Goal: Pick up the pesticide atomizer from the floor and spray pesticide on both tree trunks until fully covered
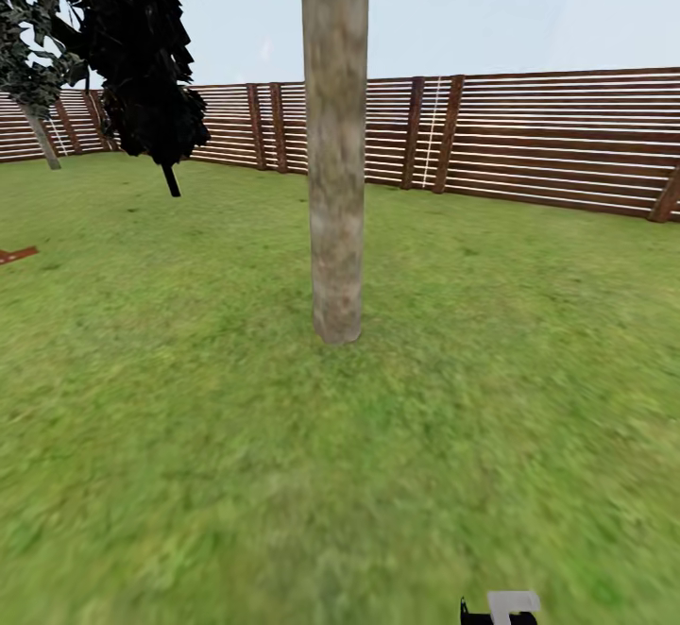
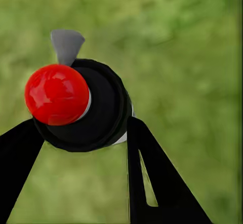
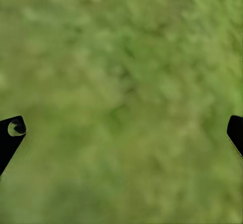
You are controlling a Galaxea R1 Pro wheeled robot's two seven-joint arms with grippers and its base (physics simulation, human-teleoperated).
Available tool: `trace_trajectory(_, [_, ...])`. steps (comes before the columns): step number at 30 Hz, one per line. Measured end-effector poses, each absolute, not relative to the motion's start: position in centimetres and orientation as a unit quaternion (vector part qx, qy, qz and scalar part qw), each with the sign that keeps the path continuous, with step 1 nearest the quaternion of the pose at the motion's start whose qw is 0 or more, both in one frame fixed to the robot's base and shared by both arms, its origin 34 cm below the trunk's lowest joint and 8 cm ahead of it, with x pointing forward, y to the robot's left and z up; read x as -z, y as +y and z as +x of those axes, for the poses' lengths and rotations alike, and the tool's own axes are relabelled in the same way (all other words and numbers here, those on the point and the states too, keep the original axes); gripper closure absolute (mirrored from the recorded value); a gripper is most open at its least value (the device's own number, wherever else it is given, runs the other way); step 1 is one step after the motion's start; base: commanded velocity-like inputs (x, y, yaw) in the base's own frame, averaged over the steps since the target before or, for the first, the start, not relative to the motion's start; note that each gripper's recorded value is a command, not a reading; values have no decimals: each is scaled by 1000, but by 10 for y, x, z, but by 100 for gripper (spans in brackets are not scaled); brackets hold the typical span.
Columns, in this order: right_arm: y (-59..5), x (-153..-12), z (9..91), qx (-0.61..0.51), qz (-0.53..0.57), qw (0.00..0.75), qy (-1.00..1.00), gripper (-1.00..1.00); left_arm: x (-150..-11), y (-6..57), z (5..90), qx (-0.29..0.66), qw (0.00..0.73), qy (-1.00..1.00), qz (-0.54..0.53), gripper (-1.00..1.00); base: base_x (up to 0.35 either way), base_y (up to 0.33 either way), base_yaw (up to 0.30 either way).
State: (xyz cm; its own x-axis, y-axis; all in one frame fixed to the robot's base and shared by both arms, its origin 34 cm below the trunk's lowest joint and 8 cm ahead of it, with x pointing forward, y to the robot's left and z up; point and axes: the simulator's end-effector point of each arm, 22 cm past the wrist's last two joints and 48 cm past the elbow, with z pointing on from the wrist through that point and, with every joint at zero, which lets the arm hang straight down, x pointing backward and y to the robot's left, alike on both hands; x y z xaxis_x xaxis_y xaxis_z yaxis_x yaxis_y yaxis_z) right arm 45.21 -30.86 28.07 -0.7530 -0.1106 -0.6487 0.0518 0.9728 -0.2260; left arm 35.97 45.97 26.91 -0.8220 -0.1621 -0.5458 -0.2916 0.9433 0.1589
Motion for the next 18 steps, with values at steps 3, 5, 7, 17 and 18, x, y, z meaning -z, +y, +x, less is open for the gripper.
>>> trace_trajectory(3, [-309,-281,452,116,-16,351,929,-100,-269,460,360,-119,274,947,-120,100,332,0,0])
trace_trajectory(5, [-309,-281,452,116,-16,351,929,-100,-269,460,360,-119,273,947,-120,100,332,0,0])
trace_trajectory(7, [-309,-281,452,116,-16,351,929,-100,-269,460,360,-119,273,947,-119,100,332,0,0])
trace_trajectory(17, [-302,-281,454,111,-15,354,929,-100,-269,459,359,-117,273,948,-119,100,332,0,0])
trace_trajectory(18, [-302,-281,454,111,-14,354,929,-100,-269,459,358,-117,272,948,-119,100,332,0,0])
